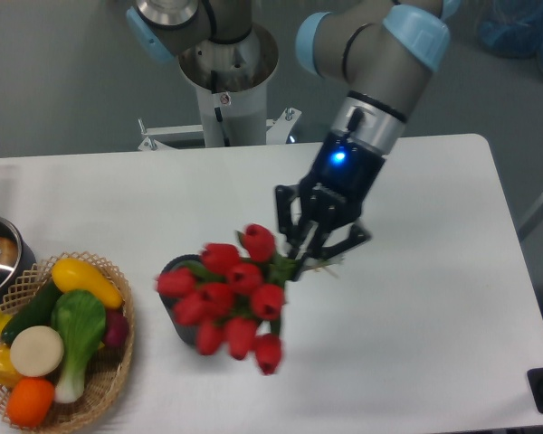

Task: Insert the flowers into the vase
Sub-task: 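Carry the red tulip bunch in the gripper over the grey vase, then lower the tulip stems into the vase opening with the gripper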

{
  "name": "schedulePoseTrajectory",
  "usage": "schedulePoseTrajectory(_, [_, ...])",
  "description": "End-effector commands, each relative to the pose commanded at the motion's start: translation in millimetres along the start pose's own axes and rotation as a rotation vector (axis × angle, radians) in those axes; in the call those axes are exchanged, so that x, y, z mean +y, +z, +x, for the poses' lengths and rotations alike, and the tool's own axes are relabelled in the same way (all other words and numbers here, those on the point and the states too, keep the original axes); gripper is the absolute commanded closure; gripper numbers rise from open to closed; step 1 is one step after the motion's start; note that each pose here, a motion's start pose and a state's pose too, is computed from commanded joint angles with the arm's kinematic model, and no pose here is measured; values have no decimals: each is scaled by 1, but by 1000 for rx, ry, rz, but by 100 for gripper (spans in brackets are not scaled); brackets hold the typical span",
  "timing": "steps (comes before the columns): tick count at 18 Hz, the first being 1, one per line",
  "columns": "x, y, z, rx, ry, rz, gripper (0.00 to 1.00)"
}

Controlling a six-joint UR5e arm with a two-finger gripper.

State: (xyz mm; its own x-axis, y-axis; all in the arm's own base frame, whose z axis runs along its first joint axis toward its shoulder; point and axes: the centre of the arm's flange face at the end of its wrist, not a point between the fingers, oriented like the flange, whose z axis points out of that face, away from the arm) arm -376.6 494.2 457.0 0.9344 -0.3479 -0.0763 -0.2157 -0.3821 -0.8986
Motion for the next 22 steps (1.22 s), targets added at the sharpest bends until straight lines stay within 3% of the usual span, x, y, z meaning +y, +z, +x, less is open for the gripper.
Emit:
schedulePoseTrajectory(6, [8, 32, 37, 169, 17, 238, 86])
schedulePoseTrajectory(12, [24, 31, 50, 224, 9, 429, 86])
schedulePoseTrajectory(22, [61, 45, 57, 241, -37, 473, 86])
